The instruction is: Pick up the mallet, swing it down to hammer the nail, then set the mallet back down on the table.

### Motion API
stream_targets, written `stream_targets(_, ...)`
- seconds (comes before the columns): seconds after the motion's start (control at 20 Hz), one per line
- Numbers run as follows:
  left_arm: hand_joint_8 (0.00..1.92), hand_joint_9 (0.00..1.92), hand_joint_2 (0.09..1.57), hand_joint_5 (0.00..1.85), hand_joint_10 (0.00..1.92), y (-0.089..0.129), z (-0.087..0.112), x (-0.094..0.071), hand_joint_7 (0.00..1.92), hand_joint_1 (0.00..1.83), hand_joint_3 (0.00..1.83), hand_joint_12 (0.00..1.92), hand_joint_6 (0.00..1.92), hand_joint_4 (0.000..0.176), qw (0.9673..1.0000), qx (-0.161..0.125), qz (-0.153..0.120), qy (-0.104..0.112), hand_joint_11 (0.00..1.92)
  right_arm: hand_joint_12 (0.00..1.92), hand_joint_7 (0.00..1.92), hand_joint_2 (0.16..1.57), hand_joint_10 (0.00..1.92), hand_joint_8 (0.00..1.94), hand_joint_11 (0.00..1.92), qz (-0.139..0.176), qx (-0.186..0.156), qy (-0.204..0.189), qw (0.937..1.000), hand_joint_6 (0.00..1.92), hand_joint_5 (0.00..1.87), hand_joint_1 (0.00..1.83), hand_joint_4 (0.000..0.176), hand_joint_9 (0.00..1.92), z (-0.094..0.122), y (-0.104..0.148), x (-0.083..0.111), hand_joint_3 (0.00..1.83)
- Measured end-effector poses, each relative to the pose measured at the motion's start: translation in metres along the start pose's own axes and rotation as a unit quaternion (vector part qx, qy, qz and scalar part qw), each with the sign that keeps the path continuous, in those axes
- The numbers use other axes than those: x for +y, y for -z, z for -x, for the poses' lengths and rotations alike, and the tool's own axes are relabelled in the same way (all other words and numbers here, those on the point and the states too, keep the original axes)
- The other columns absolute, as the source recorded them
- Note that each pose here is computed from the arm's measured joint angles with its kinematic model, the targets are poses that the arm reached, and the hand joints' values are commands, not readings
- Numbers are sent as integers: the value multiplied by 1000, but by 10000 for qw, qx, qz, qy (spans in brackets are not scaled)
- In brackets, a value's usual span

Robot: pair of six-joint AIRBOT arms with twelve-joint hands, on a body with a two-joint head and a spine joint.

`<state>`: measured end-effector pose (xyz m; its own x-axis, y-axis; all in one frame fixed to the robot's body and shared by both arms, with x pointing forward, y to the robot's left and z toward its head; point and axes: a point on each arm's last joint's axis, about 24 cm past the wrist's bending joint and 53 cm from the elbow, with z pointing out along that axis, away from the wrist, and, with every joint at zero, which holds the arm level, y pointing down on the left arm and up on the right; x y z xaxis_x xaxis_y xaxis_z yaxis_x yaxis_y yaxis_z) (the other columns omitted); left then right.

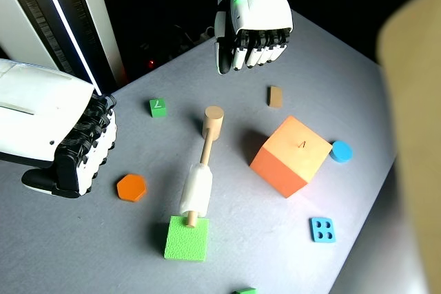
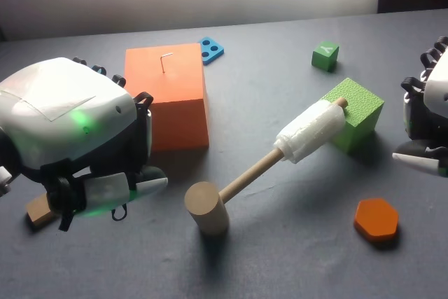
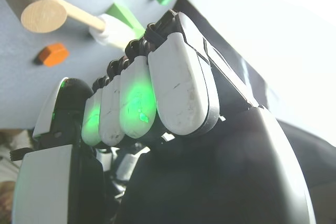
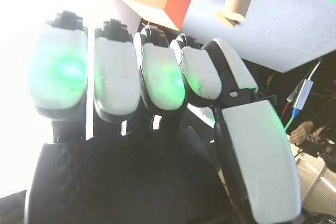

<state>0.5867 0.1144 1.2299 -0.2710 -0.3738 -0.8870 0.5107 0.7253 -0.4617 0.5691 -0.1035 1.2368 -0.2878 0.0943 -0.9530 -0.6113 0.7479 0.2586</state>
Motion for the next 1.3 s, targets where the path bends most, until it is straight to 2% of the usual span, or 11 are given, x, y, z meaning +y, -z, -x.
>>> stream_targets(0.05,35,4,972,26,45,0,0,1,24,0,234,148,39,0,10000,-2,6,-8,0,321,70,1131,47,33,0,-1,4,0,10000,23,81,146,0,61,0,0,0,238)
stream_targets(0.1,6,3,1067,27,3,0,0,2,22,0,61,59,5,0,10000,7,17,-34,0,389,94,1240,16,5,0,-3,15,25,10000,4,96,107,0,94,-1,0,0,32)
stream_targets(0.15,0,4,1078,13,1,0,-2,3,15,0,22,34,0,0,10000,57,42,-17,11,381,101,1254,10,3,0,-10,52,4,10000,0,91,109,0,98,-2,0,0,11)
stream_targets(0.4,3,23,1084,34,3,1,-5,6,32,0,0,120,3,0,9999,110,56,15,0,243,78,1259,2,1,0,16,-47,49,10000,1,77,100,0,75,4,0,1,1)
stream_targets(0.55,3,3,1086,22,1,1,-6,7,17,0,0,83,2,0,9999,137,31,-8,0,292,85,1256,5,2,0,18,-62,301,9995,2,82,102,0,86,5,0,2,0)
stream_targets(0.65,2,2,1088,15,0,1,-7,8,17,0,0,69,1,0,9998,171,-58,-73,0,341,86,1236,6,1,0,44,-333,380,9987,0,80,128,0,95,15,0,2,0)
stream_targets(0.7,3,0,1088,6,0,1,-9,10,8,0,0,31,2,0,9997,222,-68,-74,0,358,86,1214,5,1,0,52,-415,468,9980,2,84,225,0,94,19,0,1,0)
stream_targets(0.85,10,10,1088,18,4,3,-17,19,26,0,0,35,7,0,9992,389,-1,-77,18,206,2,974,0,0,0,96,-534,227,9983,13,37,1112,0,2,38,-11,-11,0)
stream_targets(0.9,8,9,1087,16,3,3,-18,25,26,0,0,35,5,0,9989,441,49,-121,14,239,0,962,0,0,0,127,-487,181,9986,13,51,1207,0,0,38,-13,-15,0)
stream_targets(1.2,1,10,1081,26,1,0,-22,43,27,0,0,84,3,0,9976,605,215,-267,0,197,5,1005,0,0,0,-234,131,-63,9996,1,41,1251,0,0,22,-48,-33,3)
stream_targets(1.3,1,2,1082,4,0,-4,-21,53,5,0,0,44,0,0,9975,599,294,-246,0,233,18,1002,0,3,0,-310,653,-420,9965,7,53,1276,0,0,-4,-61,-33,0)
